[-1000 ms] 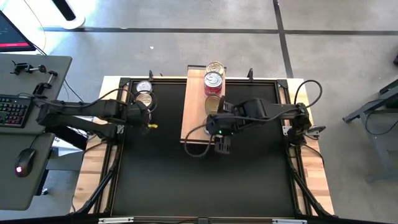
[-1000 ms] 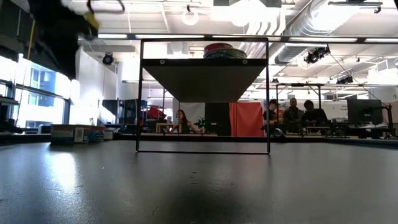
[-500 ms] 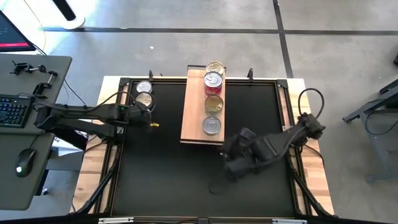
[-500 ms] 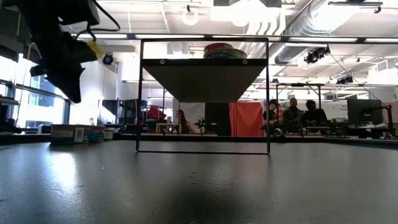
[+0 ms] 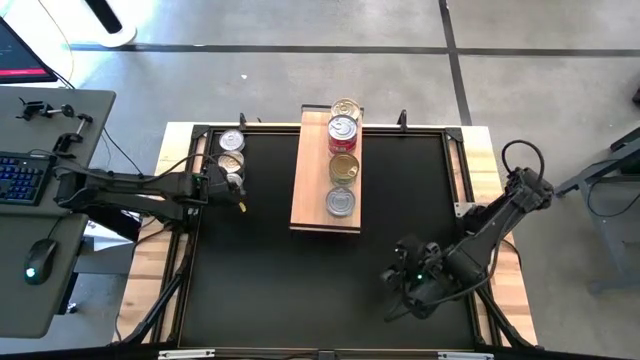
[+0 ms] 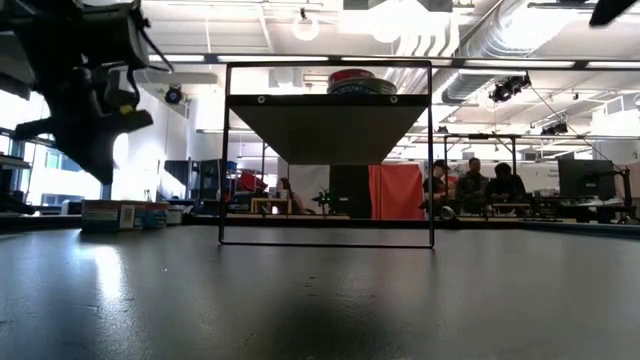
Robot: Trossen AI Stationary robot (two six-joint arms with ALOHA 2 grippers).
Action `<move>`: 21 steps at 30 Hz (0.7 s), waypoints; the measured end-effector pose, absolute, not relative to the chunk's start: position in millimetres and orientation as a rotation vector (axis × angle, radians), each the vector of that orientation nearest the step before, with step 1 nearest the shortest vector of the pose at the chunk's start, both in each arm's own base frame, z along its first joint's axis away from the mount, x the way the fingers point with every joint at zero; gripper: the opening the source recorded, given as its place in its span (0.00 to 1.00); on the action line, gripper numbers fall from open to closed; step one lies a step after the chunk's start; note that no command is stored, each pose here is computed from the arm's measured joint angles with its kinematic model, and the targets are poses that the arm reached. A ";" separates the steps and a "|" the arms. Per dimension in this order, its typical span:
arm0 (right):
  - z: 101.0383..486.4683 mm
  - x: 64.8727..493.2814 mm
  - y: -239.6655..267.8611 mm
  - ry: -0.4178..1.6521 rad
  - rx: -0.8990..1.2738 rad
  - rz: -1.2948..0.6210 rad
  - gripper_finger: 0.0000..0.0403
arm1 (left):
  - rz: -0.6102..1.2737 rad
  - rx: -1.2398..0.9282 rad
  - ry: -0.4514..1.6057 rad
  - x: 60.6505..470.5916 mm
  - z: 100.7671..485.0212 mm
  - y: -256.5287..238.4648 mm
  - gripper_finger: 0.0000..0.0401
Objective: Stack canned seafood by type on shelf
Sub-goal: Stack the blue-pink tuna can on top of the blue-pink tuna can on the shelf
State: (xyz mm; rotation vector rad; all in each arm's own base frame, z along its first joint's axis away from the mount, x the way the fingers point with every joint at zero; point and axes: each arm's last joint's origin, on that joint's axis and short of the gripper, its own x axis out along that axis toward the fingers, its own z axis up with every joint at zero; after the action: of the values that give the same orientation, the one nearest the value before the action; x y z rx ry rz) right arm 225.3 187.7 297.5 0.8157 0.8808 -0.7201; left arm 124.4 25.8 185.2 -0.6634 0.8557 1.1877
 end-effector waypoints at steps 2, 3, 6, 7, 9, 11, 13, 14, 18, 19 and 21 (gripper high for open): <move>289.2 226.8 186.4 0.876 0.829 -0.732 0.66 | 1.220 -0.679 0.818 123.8 181.5 26.4 0.00; 285.7 227.6 186.7 0.875 0.827 -0.725 0.66 | 1.232 -0.683 0.797 123.9 179.8 26.7 0.00; 277.1 232.1 187.0 0.842 0.819 -0.694 0.66 | 1.251 -0.693 0.755 124.4 174.4 27.3 0.00; 275.0 232.8 187.4 0.836 0.814 -0.686 0.66 | 1.256 -0.700 0.751 124.8 171.7 27.4 0.00; 275.0 234.9 188.5 0.818 0.801 -0.660 0.66 | 1.273 -0.699 0.765 124.3 166.4 27.3 0.00; 275.6 235.7 188.9 0.808 0.768 -0.640 0.66 | 1.293 -0.695 0.782 125.1 162.7 27.4 0.00; 276.3 236.4 189.0 0.800 0.737 -0.625 0.66 | 1.309 -0.698 0.795 126.5 159.6 27.4 0.00; 276.9 236.9 189.2 0.796 0.730 -0.617 0.66 | 1.309 -0.702 0.807 127.3 158.3 27.1 0.00; 277.3 237.2 190.6 0.808 0.700 -0.587 0.66 | 1.256 -0.728 0.844 132.9 155.3 20.0 0.00; 277.5 237.2 191.3 0.808 0.696 -0.579 0.66 | 1.238 -0.739 0.850 133.9 155.1 16.6 0.00; 277.6 236.3 193.0 0.810 0.687 -0.567 0.66 | 1.198 -0.765 0.859 134.9 154.5 7.6 0.00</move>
State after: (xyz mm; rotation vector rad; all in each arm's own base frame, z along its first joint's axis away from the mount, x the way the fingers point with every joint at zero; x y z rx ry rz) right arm 236.3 193.0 277.6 0.6871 0.8105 -0.5673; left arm 134.9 7.6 154.5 -0.7649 0.8586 1.1977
